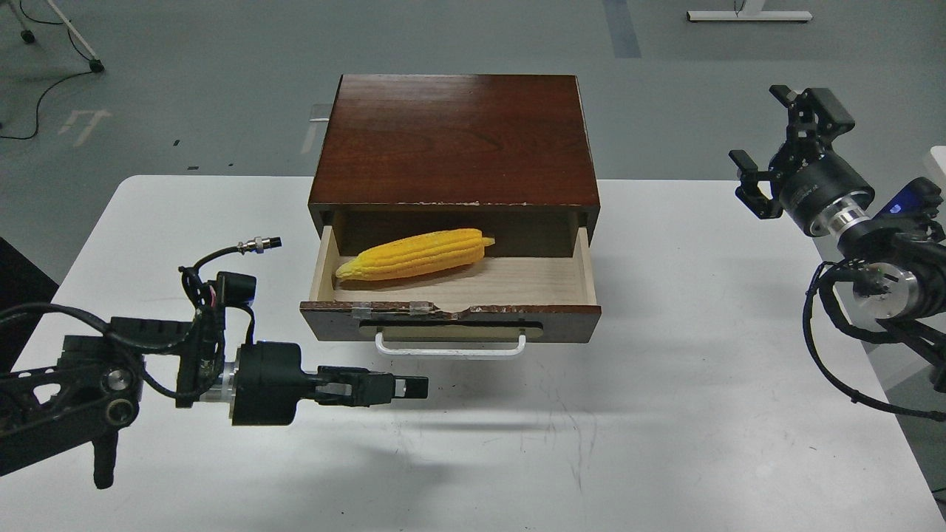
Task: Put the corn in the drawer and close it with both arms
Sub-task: 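Bring the left gripper in front of the drawer handle, then push the drawer front with the left gripper toward the cabinet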
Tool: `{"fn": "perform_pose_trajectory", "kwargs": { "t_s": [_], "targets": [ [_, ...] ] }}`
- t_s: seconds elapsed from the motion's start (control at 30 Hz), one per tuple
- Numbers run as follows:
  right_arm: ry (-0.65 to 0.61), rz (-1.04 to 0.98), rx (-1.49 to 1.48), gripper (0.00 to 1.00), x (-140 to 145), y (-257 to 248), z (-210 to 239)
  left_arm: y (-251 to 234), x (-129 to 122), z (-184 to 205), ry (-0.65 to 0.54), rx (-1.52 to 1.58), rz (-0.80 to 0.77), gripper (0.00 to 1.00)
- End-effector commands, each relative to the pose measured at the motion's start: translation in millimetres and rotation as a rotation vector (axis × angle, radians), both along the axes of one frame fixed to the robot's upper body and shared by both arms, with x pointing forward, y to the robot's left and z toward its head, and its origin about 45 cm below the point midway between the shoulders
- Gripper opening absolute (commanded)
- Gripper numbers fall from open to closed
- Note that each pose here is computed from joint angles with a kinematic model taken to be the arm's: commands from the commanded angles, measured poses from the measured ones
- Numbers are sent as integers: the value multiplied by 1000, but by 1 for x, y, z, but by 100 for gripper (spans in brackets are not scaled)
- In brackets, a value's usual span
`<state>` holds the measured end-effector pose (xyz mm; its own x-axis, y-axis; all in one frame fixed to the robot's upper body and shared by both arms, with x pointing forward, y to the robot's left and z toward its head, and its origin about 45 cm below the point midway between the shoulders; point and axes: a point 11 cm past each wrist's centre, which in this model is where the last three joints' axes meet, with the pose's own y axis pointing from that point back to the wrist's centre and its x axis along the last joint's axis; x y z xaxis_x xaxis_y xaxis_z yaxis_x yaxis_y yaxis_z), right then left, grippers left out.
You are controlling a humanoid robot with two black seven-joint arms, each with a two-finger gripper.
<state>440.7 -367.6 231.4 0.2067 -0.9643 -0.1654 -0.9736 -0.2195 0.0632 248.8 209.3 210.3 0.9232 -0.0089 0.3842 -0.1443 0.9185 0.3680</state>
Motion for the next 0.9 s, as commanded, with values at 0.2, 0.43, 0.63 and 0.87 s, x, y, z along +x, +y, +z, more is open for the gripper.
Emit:
{"fn": "perform_pose_trajectory", "kwargs": {
  "t_s": [0.2, 0.43, 0.63, 0.87],
  "targets": [
    [-2, -42, -22, 100, 3, -13, -3, -10, 14, -21, 18, -2, 25, 0],
    [-2, -48, -27, 100, 3, -15, -4, -15, 22, -20, 10, -12, 33, 0],
    [4, -50, -34, 100, 3, -17, -6, -8, 37, -15, -21, -15, 74, 0],
    [10, -52, -42, 100, 1, -18, -8, -19, 40, -13, -26, -42, 67, 0]
  ]
}}
